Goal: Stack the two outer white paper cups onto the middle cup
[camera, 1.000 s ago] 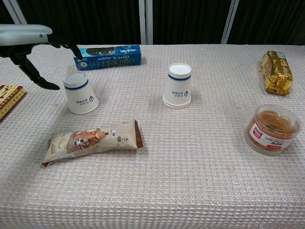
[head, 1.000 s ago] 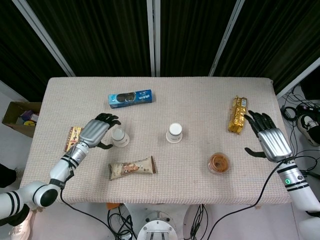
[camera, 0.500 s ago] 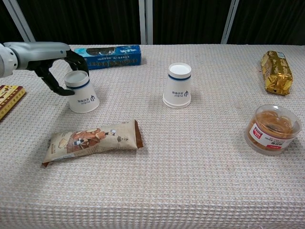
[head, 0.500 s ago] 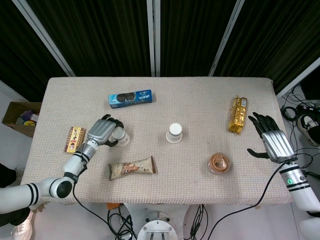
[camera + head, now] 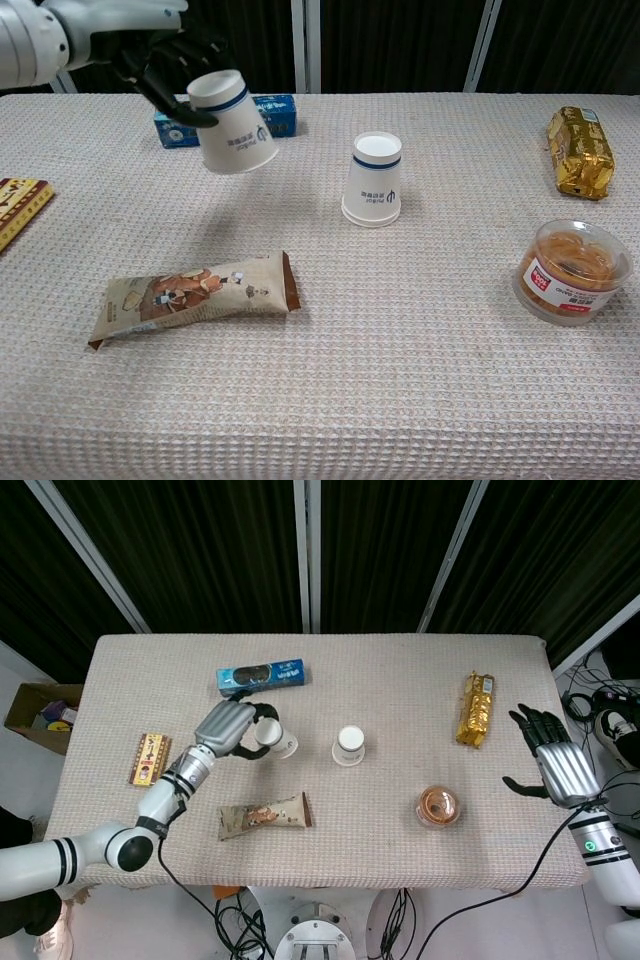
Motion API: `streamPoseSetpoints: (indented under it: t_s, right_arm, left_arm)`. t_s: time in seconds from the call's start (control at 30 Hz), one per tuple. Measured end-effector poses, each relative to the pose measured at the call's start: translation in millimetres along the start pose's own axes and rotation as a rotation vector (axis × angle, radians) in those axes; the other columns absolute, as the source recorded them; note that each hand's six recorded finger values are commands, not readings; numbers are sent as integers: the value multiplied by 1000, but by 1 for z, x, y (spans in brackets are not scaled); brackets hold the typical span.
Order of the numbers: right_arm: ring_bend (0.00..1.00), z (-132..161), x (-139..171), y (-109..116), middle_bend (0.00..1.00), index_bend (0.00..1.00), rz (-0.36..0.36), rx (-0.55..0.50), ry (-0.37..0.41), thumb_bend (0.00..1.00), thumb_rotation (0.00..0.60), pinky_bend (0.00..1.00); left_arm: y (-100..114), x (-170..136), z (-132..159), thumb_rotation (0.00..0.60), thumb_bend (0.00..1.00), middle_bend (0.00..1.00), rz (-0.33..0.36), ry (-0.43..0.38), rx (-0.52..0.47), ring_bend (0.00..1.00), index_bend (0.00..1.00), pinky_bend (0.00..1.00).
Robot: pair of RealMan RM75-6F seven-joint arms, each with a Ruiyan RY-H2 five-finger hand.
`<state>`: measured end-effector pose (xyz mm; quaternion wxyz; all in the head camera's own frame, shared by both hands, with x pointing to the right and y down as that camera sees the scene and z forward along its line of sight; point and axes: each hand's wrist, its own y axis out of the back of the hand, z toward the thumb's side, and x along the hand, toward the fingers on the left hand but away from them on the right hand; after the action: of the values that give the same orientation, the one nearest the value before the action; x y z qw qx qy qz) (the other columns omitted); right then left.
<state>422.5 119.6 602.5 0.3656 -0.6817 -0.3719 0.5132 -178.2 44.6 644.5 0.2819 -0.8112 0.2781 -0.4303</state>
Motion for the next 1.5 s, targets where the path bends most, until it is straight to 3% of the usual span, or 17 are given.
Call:
streamPoseSetpoints:
  t_s: [0.27, 0.7, 1.07, 1.5]
  right_arm:
    - [0, -6, 7, 3, 0, 0, -17, -10, -7, 113, 600, 0]
    - [0, -16, 14, 5, 0, 0, -27, -23, -21, 114, 600, 0]
    - [0, -23, 18, 5, 0, 0, -27, -30, -29, 114, 600, 0]
    - [0, -29, 23, 4, 0, 0, -33, -43, -37, 114, 600, 0]
  left_arm:
    - [14, 30, 55, 600, 355, 471, -8, -99, 54, 401, 457, 119]
    - [0, 79, 106, 600, 356, 459, -70, -71, 44, 389, 457, 120]
    - [-8, 89, 116, 600, 353, 453, -78, -39, 151, 382, 451, 119]
    - [-18, 89, 125, 600, 351, 419, -119, -23, 187, 348, 423, 120]
